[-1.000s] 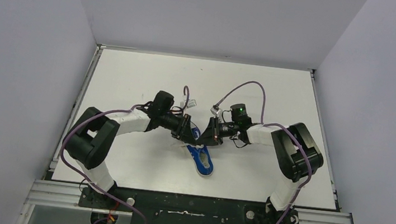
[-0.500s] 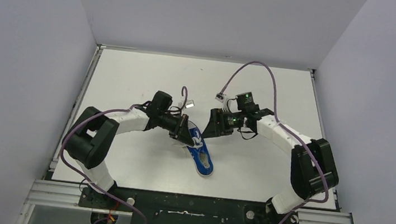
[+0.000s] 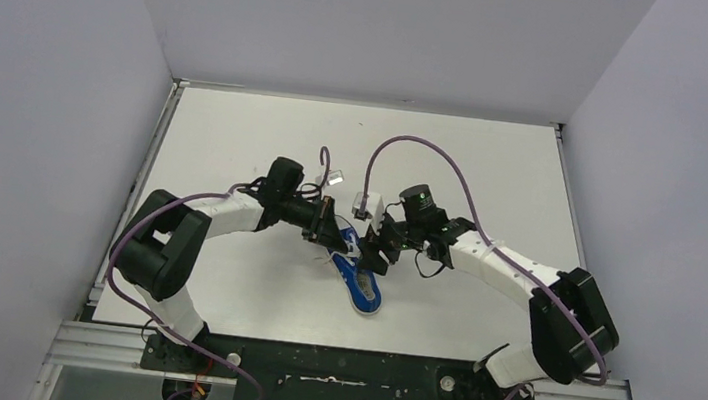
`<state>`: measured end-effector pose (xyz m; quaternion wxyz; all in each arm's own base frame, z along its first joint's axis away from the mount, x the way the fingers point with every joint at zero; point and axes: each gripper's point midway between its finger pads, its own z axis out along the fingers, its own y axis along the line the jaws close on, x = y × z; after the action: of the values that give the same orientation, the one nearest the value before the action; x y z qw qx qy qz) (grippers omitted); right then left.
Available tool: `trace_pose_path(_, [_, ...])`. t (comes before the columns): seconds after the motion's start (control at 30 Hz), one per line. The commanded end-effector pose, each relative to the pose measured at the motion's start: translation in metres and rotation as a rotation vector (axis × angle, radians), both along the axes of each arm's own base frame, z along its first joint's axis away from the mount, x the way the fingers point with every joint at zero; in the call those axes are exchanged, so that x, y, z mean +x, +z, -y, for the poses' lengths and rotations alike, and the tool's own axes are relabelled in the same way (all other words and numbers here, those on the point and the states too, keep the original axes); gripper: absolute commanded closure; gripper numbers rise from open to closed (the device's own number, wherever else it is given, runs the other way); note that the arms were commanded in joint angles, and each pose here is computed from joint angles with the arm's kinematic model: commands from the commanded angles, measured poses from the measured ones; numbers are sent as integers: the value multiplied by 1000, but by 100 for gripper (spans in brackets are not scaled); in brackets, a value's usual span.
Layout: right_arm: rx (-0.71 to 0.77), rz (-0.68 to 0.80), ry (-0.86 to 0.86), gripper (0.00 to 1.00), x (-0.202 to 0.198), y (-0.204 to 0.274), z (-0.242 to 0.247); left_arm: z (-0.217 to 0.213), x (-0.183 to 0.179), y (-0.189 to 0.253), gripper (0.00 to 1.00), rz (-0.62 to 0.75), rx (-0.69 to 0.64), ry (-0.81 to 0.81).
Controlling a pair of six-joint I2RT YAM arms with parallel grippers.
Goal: Tie the shoes
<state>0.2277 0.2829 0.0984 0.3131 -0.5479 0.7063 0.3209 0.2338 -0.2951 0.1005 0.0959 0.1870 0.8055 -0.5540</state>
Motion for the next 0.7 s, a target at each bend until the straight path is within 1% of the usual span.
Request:
trace_pose_path(0.0, [69,134,8,40,30,14,-15,5,4,16,100,44,-60,-22])
trace_pose_path(0.1, [67,125,6,44,34,9,-18,5,5,17,100,46,-62,-21])
trace_pose_path(0.2, [85,119,-3,44,39,9,-23,6,6,17,100,43,-63,-21])
trace_pose_path(0.27, [98,105,-6,49,41,10,-27,6,7,18,100,44,-63,-19])
trace_pose_path(0.33, [105,89,-12,57,44,10,-29,7,7,18,100,44,-64,-21])
trace_pose_path(0.37, [115,77,-16,64,46,12,-30,6,8,18,100,45,-63,-19])
trace_pose_path(0.4, [132,55,-18,72,47,13,-29,6,8,18,100,44,-61,-18])
trace_pose_path(0.47, [149,3,-24,82,46,17,-26,5,10,18,100,54,-52,-16])
trace_pose_path(0.57, [177,-60,16,100,30,25,-20,4,14,17,100,50,-40,-11])
trace_pose_path(0.67, [207,-166,73,100,8,28,-18,3,20,19,100,61,-29,-5])
